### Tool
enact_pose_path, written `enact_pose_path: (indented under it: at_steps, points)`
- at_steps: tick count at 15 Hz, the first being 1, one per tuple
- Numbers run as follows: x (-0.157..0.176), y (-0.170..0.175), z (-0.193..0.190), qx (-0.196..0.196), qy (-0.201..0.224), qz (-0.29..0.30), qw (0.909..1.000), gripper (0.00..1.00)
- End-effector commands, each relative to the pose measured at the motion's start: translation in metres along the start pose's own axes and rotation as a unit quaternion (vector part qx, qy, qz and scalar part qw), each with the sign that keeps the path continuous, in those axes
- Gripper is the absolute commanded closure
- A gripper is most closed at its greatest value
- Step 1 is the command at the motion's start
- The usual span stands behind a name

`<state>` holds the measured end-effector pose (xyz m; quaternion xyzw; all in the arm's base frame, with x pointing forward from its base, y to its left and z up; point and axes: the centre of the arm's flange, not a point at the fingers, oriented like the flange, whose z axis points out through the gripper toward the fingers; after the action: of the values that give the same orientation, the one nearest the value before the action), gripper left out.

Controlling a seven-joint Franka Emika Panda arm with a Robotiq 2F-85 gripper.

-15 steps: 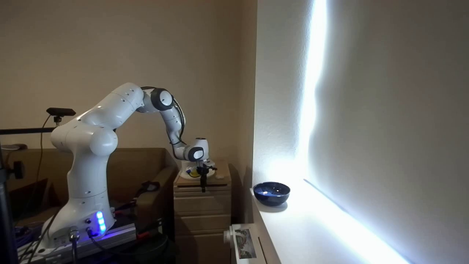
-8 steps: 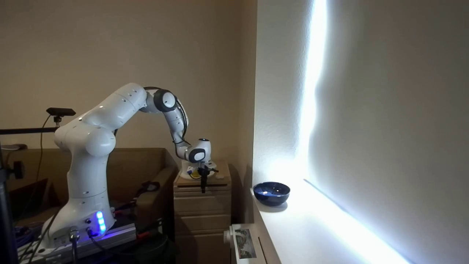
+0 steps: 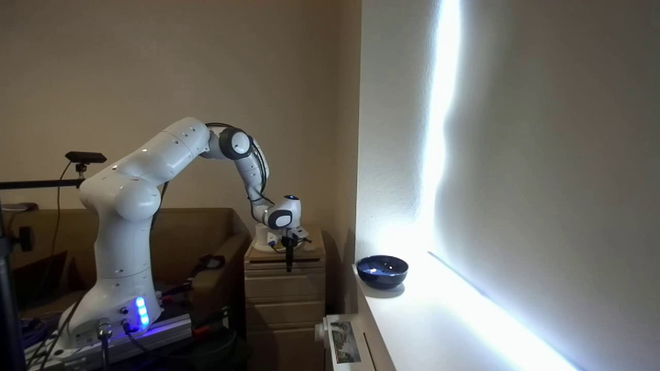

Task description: Open the sliding tray then put the white case and lemon on it

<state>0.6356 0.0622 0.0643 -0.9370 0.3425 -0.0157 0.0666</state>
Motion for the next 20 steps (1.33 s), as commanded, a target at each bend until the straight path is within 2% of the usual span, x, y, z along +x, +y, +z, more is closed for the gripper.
enact_pose_path:
  at_steps: [1,3,4,10,12,13,17,18,20]
  points:
    - [-0.007,-0.043,0.004,-0.061,0.039,-0.029,0.9969,0.00]
    - [-0.019,-0.041,0.028,-0.088,0.053,-0.036,0.9941,0.00]
    - [-0.021,-0.039,0.035,-0.089,0.054,-0.037,0.9939,0.00]
    - [-0.012,-0.023,0.053,-0.047,0.009,-0.025,0.9986,0.00]
    - [-0.010,-0.021,0.056,-0.056,-0.007,-0.015,0.9983,0.00]
    - [-0.005,-0.016,-0.004,-0.052,0.023,-0.014,0.9983,0.00]
    - [-0.004,-0.015,-0.004,-0.049,0.017,-0.010,0.9986,0.00]
    - [0.001,-0.015,-0.003,-0.037,0.019,-0.014,0.9991,0.00]
    - [0.016,-0.020,0.020,-0.029,-0.014,-0.004,0.9995,0.00]
